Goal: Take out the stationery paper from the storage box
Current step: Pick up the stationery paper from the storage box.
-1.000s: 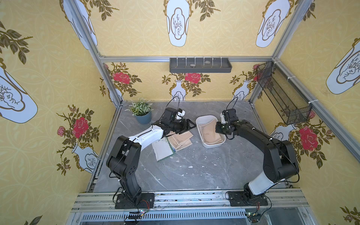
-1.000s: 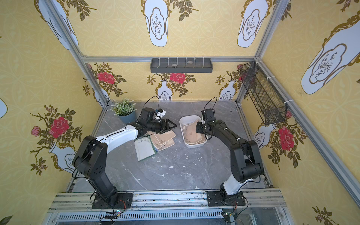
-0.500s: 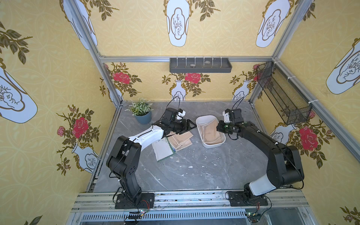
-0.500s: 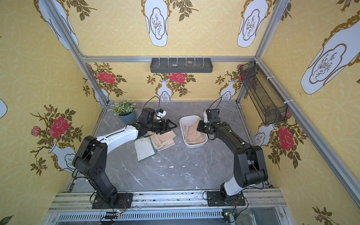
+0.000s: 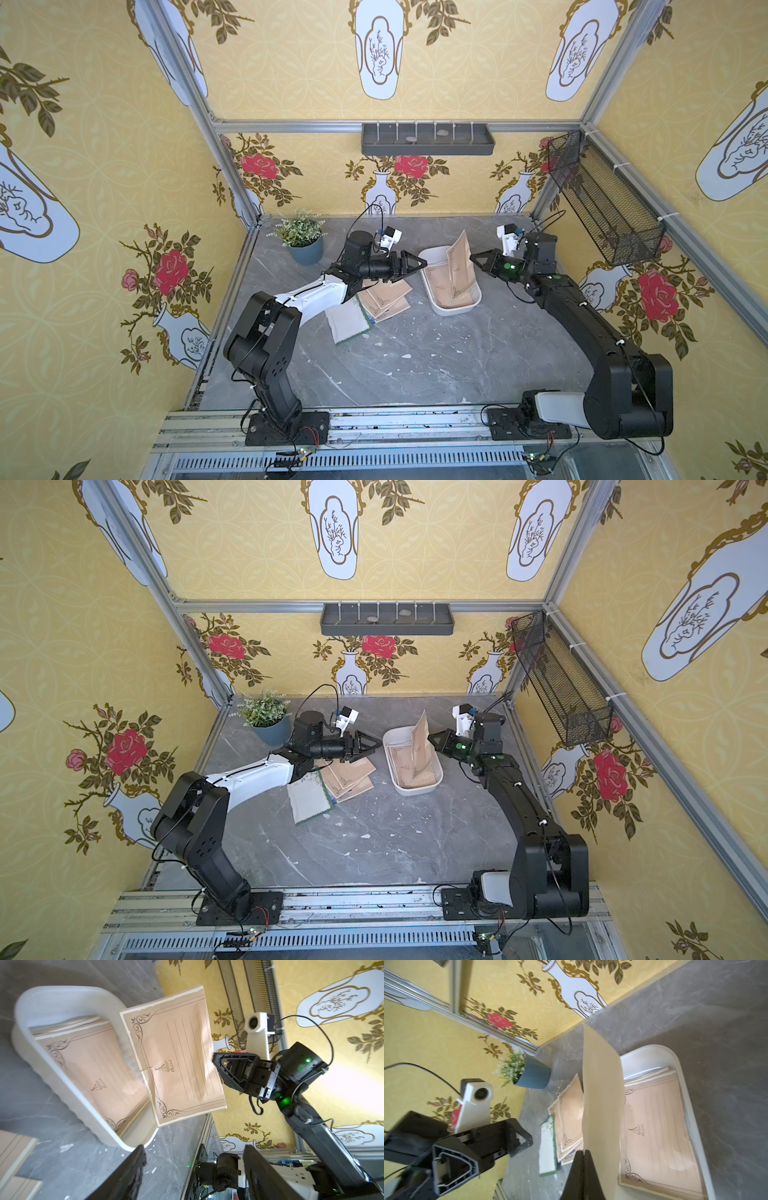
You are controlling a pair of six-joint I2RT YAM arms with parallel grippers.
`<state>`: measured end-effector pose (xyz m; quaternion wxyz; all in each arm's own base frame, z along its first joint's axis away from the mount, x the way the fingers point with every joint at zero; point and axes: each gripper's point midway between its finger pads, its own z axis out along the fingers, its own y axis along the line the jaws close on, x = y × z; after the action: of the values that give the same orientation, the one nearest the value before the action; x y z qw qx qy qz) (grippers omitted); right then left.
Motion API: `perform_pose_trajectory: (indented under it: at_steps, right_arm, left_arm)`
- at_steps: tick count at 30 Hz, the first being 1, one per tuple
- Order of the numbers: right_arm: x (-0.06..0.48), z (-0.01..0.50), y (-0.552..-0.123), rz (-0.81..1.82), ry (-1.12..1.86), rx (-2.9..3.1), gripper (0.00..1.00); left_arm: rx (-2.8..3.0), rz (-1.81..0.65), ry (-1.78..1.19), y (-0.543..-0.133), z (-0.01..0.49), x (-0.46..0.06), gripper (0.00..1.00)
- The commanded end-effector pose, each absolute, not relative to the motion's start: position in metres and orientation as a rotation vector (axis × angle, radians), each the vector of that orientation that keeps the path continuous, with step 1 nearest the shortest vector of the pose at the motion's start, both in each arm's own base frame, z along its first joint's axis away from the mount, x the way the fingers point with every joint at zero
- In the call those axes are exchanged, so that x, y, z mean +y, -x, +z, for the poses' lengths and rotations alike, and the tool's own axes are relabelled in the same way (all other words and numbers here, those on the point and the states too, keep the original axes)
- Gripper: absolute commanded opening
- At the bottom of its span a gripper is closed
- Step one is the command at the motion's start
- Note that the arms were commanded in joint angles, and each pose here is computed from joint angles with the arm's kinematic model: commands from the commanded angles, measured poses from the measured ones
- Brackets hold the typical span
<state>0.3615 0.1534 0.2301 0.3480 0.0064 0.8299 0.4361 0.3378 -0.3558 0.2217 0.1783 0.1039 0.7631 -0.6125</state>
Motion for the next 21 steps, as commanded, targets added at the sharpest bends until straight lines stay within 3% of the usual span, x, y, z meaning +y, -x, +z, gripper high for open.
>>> perform_pose_trajectory:
  at_steps: [1, 10, 21]
  right_arm:
    - [0.159, 0.268, -0.353, 1.274, 0.061, 2.017, 0.00]
    - [0.155, 0.338, -0.329, 1.499, 0.144, 1.765, 0.00]
    - [0.160, 0.361, -0.323, 1.605, 0.180, 1.681, 0.00]
  left_arm:
    - [2.067, -1.816, -0.376, -0.331, 0.238, -0.360, 0.76]
    - [1.956, -1.861, -0.392, -0.333, 0.248, -0.362, 0.77]
    - [1.857, -1.953, -0.392, -0.344, 0.256, -0.380, 0.77]
